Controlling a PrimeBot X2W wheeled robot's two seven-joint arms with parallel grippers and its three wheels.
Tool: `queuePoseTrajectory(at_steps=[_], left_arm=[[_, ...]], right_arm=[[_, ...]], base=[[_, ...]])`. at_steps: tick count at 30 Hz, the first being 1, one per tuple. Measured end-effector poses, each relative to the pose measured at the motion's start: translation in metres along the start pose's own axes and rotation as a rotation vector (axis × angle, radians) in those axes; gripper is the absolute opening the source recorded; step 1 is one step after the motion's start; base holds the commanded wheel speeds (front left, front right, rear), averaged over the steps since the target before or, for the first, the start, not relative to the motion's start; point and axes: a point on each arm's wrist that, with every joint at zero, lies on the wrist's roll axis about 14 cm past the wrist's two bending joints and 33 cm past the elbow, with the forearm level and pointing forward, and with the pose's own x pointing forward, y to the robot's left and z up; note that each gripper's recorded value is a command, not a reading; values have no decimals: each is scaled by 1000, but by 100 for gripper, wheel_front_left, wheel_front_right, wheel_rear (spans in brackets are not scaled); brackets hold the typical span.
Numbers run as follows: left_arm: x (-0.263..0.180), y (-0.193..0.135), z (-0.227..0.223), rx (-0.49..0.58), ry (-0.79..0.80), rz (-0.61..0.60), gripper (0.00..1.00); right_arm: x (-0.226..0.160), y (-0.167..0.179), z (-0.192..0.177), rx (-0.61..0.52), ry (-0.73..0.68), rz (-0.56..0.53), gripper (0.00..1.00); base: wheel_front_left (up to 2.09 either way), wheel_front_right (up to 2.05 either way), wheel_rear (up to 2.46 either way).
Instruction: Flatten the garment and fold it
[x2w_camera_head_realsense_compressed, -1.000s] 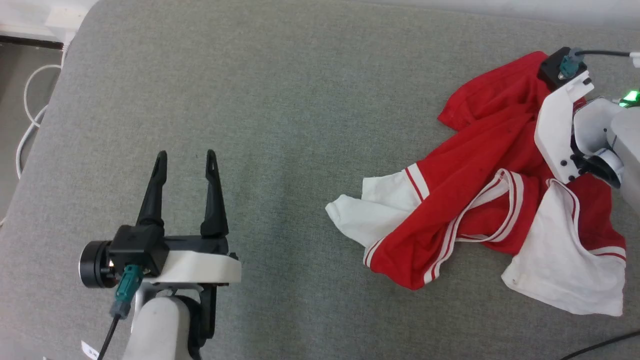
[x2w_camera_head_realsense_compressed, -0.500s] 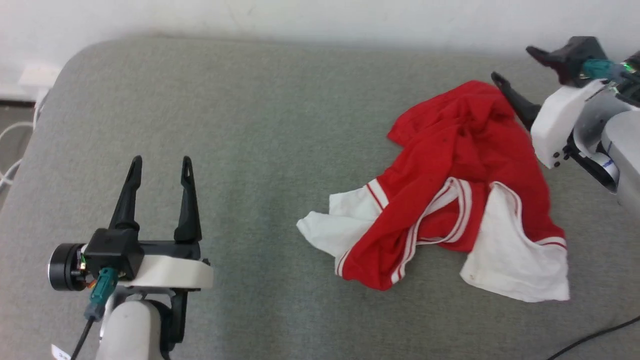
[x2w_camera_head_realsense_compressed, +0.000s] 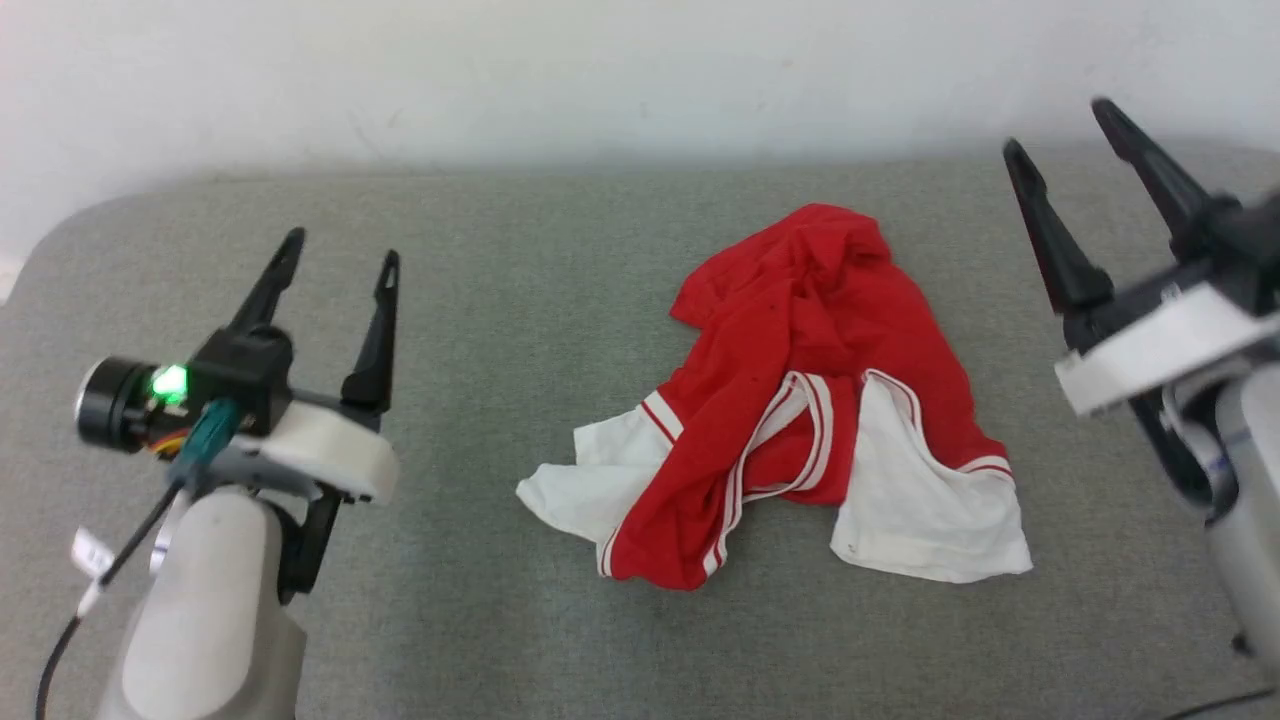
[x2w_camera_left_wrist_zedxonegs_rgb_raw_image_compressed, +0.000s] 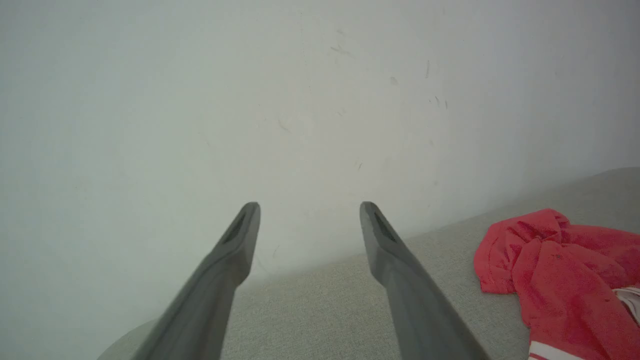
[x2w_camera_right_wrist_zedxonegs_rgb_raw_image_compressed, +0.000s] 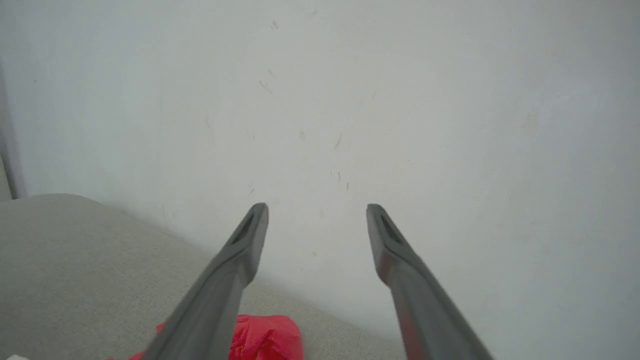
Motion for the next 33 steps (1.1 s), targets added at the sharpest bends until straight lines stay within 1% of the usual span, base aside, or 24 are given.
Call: queuePoseTrajectory(at_steps=[4,6,8,10,12,16,20,23,26,29,33], left_arm=[[16,-21,-10,19,112,-106,100],[21,-39,-14,12,173,-182,100],[21,-58,-26,6,269,-269,100],[19,-69,-33,42,352,-345,100],[18,-78,-41,32,449,-407,100],[1,-103,-62,49,690,-558,100],[-16,-109,-81,136,901,-666,100],[-28,-116,-93,199,1017,-739,100],[-32,-122,-104,249,1070,-786,100],[-42,-124,-123,326,1135,-825,100],[-51,-126,-142,367,1206,-860,100]], right_arm=[[-34,1,7,-1,-46,-75,100],[-48,3,8,8,-57,-110,100],[-59,7,7,22,-57,-132,100],[-68,9,6,21,-55,-149,100],[-74,11,4,18,-48,-159,100],[-79,14,-3,23,-30,-169,100],[-79,16,-10,2,-8,-163,100],[-80,17,-15,0,6,-165,100],[-81,16,-20,-5,21,-169,100],[-81,14,-22,-18,31,-171,100],[-82,11,-31,-23,55,-179,100]], base=[[0,0,0],[0,0,0],[0,0,0],[0,0,0],[0,0,0],[0,0,0],[0,0,0],[0,0,0],[0,0,0],[0,0,0],[0,0,0]])
